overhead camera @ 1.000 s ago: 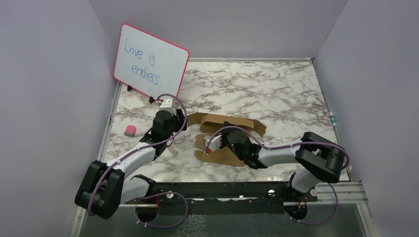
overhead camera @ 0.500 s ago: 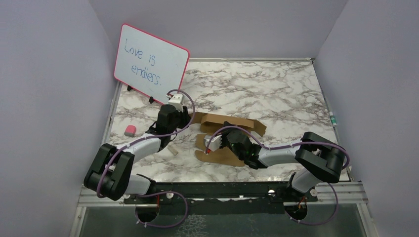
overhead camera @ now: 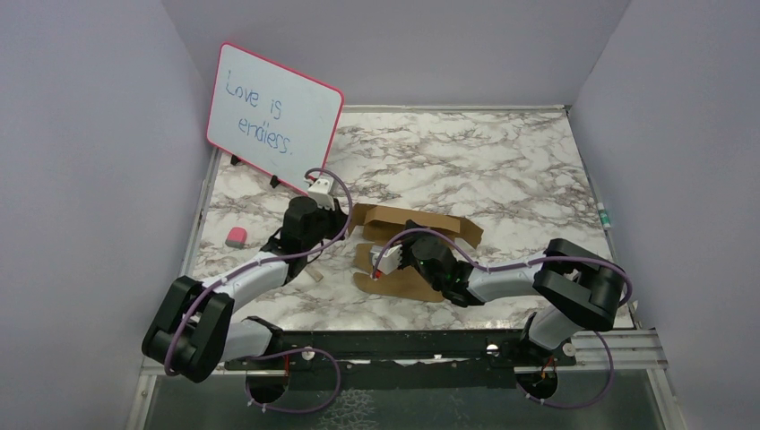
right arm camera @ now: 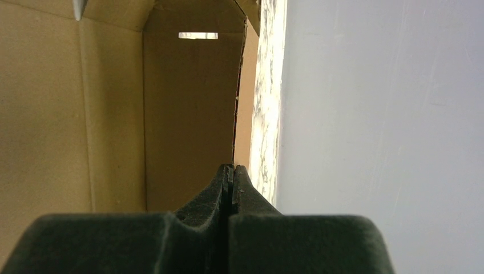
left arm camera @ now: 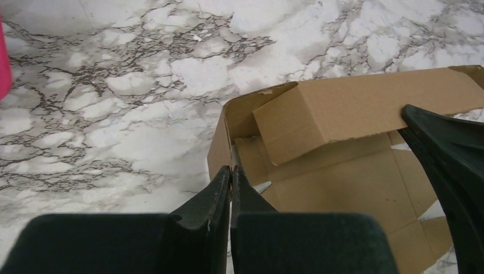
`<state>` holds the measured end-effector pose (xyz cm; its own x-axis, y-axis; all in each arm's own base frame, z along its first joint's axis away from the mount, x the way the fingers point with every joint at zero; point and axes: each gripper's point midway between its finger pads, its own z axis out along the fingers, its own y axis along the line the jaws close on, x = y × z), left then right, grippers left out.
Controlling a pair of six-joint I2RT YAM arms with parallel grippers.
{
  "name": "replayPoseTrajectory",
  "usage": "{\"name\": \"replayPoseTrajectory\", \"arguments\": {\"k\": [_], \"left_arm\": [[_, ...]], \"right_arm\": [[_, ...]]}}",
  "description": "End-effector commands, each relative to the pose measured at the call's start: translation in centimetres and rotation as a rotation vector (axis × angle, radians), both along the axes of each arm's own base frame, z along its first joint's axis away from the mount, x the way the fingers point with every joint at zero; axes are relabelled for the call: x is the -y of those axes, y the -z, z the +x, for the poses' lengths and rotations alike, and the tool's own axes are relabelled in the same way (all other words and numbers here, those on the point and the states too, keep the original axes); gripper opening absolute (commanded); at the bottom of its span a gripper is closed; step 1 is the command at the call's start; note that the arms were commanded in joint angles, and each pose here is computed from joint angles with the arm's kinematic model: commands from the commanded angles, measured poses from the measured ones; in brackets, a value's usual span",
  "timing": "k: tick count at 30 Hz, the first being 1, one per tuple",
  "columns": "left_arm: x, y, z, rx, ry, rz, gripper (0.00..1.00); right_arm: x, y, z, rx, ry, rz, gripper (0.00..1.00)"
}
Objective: Fold the paper box
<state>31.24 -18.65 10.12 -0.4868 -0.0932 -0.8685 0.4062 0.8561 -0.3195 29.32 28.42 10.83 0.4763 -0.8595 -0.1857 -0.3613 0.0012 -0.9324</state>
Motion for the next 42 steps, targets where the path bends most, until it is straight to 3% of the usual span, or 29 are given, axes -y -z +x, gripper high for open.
{"name": "replayPoseTrajectory", "arguments": {"k": [1, 25, 42], "left_arm": [[1.6, -1.7, -1.3, 0.025, 0.044, -0.079, 0.02], [5.3, -2.0, -4.3, -0.121, 0.029, -0.242, 0.00], [6.3, 1.0, -6.2, -0.203, -0.076, -0.309, 0.04]], "right_arm": [[-0.2, 1.4, -0.6, -0.025, -0.020, -0.027, 0.01], [-0.1, 1.5, -0.4, -0.014, -0.011, -0.029, 0.01], [0.0, 2.2, -1.3, 0.008, -0.043, -0.065, 0.01]]}}
